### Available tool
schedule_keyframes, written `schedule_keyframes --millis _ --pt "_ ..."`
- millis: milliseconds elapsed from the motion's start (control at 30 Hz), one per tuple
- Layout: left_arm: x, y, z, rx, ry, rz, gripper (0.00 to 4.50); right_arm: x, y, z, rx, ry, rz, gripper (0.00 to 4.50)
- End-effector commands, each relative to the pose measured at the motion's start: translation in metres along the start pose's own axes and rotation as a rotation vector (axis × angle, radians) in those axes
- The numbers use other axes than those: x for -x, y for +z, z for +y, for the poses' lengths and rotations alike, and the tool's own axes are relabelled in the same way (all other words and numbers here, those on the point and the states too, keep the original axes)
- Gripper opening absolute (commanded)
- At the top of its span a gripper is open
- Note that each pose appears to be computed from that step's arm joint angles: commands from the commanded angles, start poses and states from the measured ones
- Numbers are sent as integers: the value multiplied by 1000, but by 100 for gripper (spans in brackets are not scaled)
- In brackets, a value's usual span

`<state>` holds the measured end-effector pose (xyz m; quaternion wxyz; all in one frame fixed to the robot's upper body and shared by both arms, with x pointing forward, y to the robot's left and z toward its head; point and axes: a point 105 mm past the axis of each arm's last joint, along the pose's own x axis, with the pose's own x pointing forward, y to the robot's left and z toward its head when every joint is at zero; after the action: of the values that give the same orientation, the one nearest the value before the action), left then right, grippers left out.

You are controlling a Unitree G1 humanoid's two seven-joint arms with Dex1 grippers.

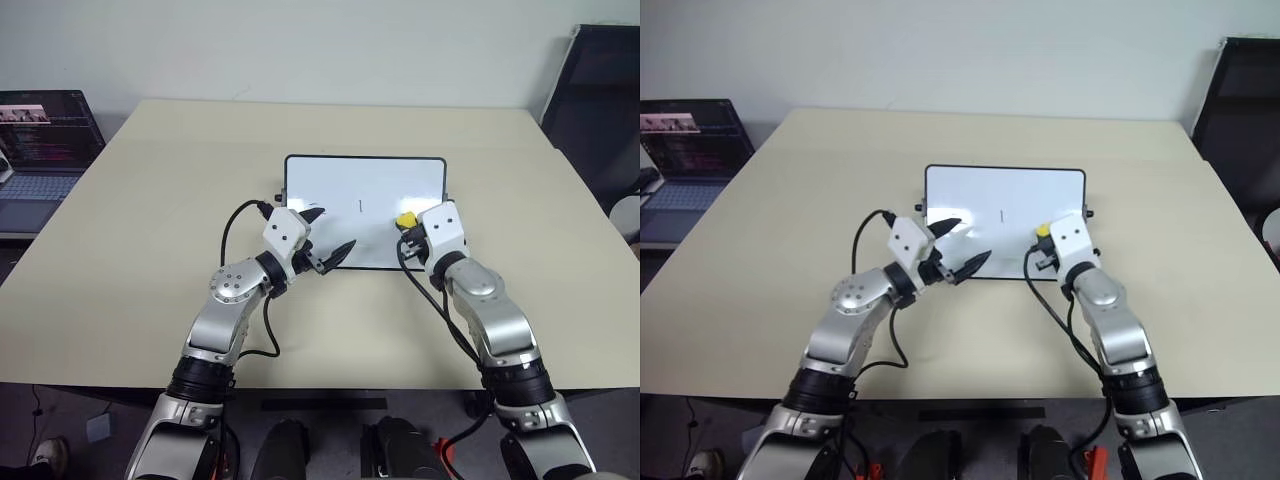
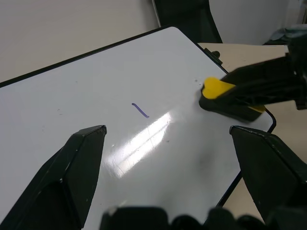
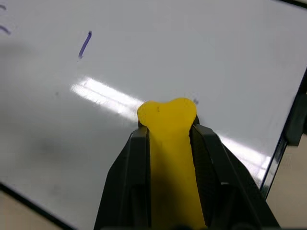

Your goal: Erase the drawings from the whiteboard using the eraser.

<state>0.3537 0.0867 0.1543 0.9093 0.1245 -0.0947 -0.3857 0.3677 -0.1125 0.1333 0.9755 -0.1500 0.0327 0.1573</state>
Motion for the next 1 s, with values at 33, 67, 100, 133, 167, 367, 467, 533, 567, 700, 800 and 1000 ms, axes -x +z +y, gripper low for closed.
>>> schedule_keyframes --millis 33,67,100,133,167,367,467,533,567,700,800,1000 --pt "0 16 4 -35 14 -52 450 6 -1 -1 -4 -10 16 87" --pt "0 16 4 -34 12 -53 450 7 0 -3 -8 -18 13 87" --pt "-1 16 4 -35 10 -54 450 6 1 -5 -11 -28 7 87" --pt "-1 16 4 -35 8 -54 450 6 3 -8 -15 -39 2 87" --pt "-2 16 3 -35 5 -55 450 5 5 -10 -17 -47 -2 87" --pt "-4 17 3 -38 -6 -59 450 4 15 -21 -16 -78 -43 87" --pt "-5 18 2 -37 -10 -60 450 0 34 -29 -7 -111 -122 87" --pt "-5 18 2 -37 -12 -61 450 -4 42 -34 -2 -133 -152 87" --pt "-6 18 1 -37 -14 -62 450 -7 44 -36 4 -140 -155 87" --pt "-6 18 1 -38 -16 -63 450 -18 44 -35 18 -133 -138 87" --pt "-5 18 1 -40 -13 -62 450 -23 34 -27 29 -102 -81 87" --pt "-1 17 2 -41 -3 -58 450 -16 11 -21 48 -84 4 87"
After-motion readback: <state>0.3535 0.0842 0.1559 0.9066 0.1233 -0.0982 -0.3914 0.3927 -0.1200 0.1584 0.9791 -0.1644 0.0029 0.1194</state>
